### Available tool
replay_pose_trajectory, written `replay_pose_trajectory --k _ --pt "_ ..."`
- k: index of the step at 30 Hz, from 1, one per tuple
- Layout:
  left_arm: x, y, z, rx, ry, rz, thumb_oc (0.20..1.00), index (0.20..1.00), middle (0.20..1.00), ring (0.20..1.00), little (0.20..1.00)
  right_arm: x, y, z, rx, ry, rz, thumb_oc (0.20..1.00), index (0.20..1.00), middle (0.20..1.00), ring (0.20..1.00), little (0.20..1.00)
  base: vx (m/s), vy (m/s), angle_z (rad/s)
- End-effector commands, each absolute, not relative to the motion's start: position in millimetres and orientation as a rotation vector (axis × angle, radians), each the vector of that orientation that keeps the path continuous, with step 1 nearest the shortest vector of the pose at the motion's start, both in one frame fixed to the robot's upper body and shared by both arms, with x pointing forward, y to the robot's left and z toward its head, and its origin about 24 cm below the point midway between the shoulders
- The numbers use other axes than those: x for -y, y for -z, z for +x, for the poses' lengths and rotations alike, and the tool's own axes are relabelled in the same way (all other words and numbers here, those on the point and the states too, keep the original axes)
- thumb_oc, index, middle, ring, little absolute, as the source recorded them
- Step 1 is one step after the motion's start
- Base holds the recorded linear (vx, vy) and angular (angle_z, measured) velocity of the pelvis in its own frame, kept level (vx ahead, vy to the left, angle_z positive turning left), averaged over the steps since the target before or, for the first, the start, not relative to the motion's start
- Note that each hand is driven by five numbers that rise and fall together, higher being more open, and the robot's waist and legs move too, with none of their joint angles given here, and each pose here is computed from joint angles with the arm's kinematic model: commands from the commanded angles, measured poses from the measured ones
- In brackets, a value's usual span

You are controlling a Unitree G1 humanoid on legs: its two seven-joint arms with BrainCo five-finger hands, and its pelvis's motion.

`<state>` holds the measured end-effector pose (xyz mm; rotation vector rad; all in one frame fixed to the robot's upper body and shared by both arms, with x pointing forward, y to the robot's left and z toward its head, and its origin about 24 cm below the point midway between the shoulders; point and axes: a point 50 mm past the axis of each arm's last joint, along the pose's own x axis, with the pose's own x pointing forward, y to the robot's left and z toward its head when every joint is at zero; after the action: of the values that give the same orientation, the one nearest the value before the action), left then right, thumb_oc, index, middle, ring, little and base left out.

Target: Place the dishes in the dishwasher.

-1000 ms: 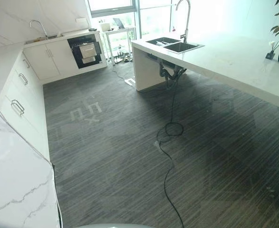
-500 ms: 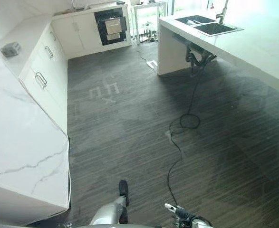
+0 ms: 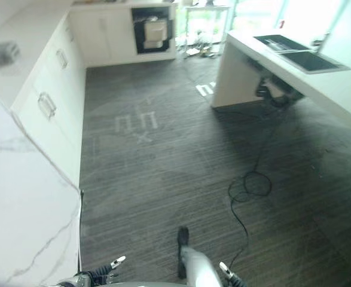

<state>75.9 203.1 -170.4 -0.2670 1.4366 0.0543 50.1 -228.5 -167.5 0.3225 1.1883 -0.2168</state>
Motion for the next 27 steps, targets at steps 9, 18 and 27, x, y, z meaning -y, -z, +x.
replay_pose_trajectory --k 9,18,27 --pt "-198 175 50 -1.467 -0.163 -0.412 1.0 1.0 1.0 1.0 1.0 228 156 110 -1.079 0.09 0.233 1.0 1.0 1.0 1.0 1.0 0.46 -0.318 -0.27" --pt "-194 178 22 -1.517 -0.247 -0.425 1.0 1.0 1.0 1.0 1.0 219 161 103 -1.126 0.085 0.205 1.0 1.0 1.0 1.0 1.0 0.56 0.174 -1.12" --pt "-217 172 39 -1.541 -0.194 -0.329 1.0 1.0 1.0 1.0 1.0 227 161 91 -1.093 0.2 0.182 1.0 1.0 1.0 1.0 1.0 0.25 0.241 -0.34"
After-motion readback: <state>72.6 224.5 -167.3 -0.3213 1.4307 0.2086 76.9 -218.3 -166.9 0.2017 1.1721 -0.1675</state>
